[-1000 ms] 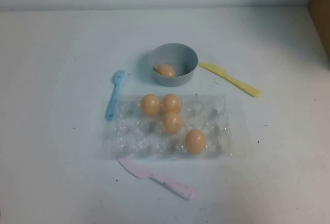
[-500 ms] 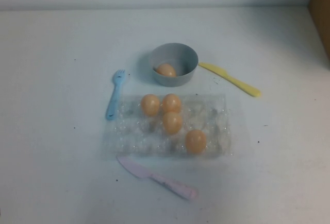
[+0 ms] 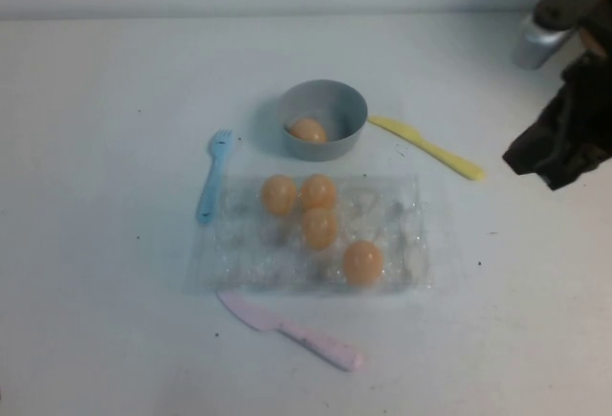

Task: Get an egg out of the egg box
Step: Pick up the egg from the plastic box

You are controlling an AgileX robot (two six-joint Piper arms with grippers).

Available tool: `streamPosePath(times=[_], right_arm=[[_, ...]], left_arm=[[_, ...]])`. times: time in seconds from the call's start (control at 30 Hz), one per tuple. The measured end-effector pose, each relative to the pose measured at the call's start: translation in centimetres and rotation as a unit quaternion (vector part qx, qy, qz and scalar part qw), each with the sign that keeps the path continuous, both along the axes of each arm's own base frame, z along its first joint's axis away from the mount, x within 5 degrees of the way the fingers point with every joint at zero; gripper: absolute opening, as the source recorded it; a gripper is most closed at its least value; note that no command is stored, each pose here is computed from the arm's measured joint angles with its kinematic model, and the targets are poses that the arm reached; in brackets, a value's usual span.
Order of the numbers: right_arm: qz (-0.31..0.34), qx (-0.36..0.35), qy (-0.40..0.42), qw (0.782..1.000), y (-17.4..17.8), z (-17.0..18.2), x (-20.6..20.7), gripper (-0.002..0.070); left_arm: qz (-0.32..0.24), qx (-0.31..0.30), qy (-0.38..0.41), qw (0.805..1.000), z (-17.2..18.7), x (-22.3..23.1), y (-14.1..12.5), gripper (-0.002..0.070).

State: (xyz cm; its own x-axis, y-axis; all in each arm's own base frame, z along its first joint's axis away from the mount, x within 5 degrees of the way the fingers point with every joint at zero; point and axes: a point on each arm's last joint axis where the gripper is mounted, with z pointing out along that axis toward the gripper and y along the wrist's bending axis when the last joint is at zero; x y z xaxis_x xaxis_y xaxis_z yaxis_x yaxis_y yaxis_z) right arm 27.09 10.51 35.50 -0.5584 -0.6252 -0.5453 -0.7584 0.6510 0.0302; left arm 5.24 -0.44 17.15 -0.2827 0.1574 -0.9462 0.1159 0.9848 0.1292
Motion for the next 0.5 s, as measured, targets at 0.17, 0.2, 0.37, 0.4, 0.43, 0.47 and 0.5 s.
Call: streamPosePath(times=[0.17,0.2,0.37,0.4,0.43,0.47,0.5], right_arm=[[0.076,-0.059,0.015,0.995,4.0,-2.1,2.5,0.0239],[0.091,-0.065,0.017,0.994,4.7,-2.6,2.8,0.0293],[0.19,-0.101,0.027,0.976,8.4,-5.7,3.8,0.0514],[0.206,-0.106,0.03,0.972,9.1,-6.3,3.9,0.0526],[0.22,-0.112,0.03,0.969,9.8,-6.9,4.0,0.0536],[0.231,-0.119,0.029,0.965,10.4,-7.4,4.2,0.0542],[0.239,-0.125,0.029,0.962,10.8,-7.8,4.3,0.0546]], left_arm=[[0.0,0.0,0.0,1.0,0.0,0.0,0.0,-0.0003],[0.0,0.0,0.0,1.0,0.0,0.0,0.0,-0.0003],[0.0,0.0,0.0,1.0,0.0,0.0,0.0,-0.0003],[0.0,0.0,0.0,1.0,0.0,0.0,0.0,-0.0003],[0.0,0.0,0.0,1.0,0.0,0.0,0.0,-0.0003],[0.0,0.0,0.0,1.0,0.0,0.0,0.0,-0.0003],[0.0,0.0,0.0,1.0,0.0,0.0,0.0,-0.0003]])
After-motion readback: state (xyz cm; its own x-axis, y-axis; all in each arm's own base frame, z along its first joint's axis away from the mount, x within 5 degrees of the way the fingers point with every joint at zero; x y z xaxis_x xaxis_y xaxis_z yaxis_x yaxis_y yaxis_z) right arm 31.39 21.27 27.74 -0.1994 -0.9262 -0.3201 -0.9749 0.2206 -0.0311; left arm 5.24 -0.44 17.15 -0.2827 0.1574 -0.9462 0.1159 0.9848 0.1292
